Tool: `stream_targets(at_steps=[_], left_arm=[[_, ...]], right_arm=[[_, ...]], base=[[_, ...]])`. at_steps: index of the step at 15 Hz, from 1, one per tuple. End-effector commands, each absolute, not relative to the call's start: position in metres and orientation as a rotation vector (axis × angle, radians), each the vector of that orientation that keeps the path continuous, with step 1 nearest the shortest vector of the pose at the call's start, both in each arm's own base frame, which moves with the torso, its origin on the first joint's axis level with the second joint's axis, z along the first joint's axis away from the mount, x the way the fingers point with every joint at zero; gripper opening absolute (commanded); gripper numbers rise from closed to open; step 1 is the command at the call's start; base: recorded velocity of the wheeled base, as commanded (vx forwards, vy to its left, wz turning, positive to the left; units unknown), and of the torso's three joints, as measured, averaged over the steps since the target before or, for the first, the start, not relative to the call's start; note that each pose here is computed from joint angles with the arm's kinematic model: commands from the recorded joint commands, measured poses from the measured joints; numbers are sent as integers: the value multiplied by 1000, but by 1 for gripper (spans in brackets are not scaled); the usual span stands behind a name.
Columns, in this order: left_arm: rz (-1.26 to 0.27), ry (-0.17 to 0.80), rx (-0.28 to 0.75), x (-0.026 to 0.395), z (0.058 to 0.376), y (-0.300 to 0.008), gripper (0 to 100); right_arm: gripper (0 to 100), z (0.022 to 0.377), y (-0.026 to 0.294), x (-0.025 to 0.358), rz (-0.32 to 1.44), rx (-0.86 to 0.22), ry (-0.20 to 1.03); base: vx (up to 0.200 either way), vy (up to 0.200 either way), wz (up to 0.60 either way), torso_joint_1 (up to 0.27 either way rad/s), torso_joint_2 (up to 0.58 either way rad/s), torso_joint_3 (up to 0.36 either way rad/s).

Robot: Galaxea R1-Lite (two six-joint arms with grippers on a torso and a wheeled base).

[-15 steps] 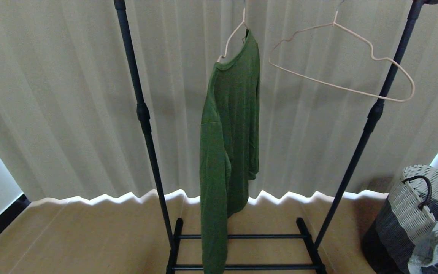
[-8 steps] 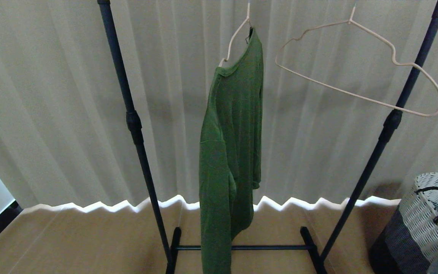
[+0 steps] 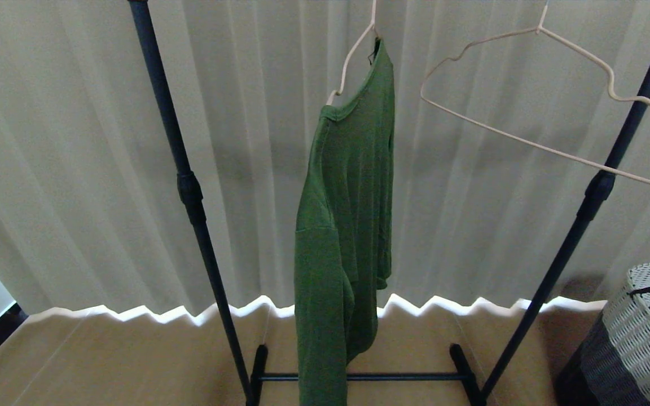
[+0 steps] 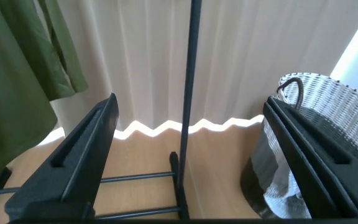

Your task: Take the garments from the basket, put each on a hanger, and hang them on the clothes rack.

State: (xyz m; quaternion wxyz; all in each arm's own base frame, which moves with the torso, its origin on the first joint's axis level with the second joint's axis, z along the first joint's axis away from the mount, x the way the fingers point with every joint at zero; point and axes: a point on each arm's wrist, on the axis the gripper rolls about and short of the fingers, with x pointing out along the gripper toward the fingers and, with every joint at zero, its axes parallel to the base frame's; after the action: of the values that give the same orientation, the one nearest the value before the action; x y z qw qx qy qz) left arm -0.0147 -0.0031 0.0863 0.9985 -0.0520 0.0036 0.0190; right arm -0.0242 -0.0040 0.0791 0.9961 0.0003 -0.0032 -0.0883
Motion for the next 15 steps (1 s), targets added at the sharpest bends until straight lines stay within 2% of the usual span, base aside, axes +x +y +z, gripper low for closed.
stream_targets(at_steps=[1,4,15], left_arm=[[39,12,-99,-14,86,-3,100],[37,16,-49,-14,86,-3,100],[36,14,-49,-14,86,-3,100]], right_arm=[[100,79,-4,-24,-176,1,-8],[100,79,-4,-24,-173,1,-8],[100,79,-4,-24,-172,1,-8]], base=[[0,-200,0,7,2,2],[0,-200,0,-6,4,5],[0,-200,0,3,3,0]])
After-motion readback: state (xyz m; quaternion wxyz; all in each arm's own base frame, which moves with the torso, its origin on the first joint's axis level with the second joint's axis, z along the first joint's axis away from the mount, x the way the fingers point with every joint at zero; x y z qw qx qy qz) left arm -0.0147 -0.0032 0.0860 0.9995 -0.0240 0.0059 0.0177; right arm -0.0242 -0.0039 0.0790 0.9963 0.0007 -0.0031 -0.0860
